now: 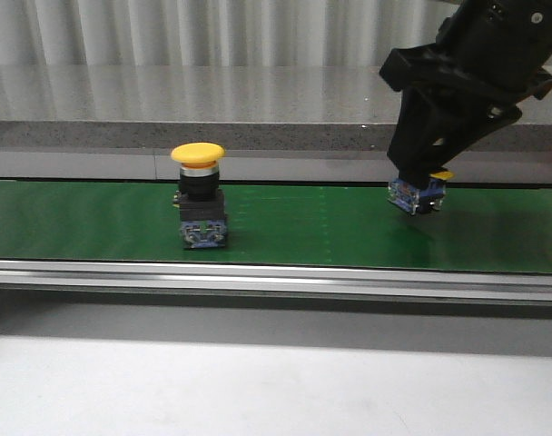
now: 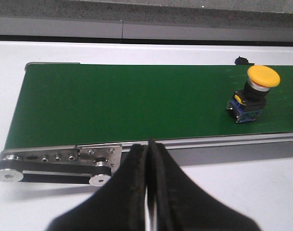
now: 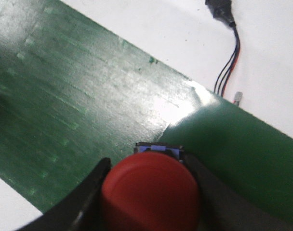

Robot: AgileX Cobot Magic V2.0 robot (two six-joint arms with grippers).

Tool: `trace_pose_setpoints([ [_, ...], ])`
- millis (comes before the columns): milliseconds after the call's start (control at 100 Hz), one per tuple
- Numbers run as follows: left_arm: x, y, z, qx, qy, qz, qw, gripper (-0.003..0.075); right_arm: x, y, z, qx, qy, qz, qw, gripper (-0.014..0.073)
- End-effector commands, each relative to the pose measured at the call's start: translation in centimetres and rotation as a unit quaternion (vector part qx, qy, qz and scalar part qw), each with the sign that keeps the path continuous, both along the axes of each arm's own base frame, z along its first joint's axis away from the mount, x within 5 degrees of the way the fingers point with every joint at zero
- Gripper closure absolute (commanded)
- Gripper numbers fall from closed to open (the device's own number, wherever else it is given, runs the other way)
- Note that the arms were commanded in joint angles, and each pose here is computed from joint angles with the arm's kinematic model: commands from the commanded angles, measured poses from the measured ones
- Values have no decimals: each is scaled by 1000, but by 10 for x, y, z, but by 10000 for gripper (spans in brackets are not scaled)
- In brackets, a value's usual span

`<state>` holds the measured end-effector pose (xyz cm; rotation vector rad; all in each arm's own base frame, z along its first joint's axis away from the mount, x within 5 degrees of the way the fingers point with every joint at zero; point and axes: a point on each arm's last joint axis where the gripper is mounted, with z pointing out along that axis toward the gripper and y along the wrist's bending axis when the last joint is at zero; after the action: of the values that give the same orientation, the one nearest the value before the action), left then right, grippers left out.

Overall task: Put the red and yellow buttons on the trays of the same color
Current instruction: 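Lower the right gripper onto the red button at the belt's end and grasp, then carry the red button with the right gripper into the red tray, release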

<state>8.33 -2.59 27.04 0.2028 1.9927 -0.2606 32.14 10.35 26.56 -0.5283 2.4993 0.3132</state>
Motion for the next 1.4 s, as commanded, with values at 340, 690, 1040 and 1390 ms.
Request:
trace_pose_setpoints([
  [340, 3, -1, 14, -17, -41, 0, 999, 741, -3, -143, 68, 37, -138, -265, 954, 476],
  [690, 3, -1, 14, -17, -41, 0, 999, 741, -48, -279, 76, 31, -188, -505, 842, 476],
  [1040, 3, -1, 14, -17, -41, 0, 999, 741, -48, -331, 33, 35, -152, -576, 802, 476],
  [1390, 3, -1, 14, -17, -41, 0, 999, 741, -30, -349, -10, 37, -127, -592, 795, 476],
])
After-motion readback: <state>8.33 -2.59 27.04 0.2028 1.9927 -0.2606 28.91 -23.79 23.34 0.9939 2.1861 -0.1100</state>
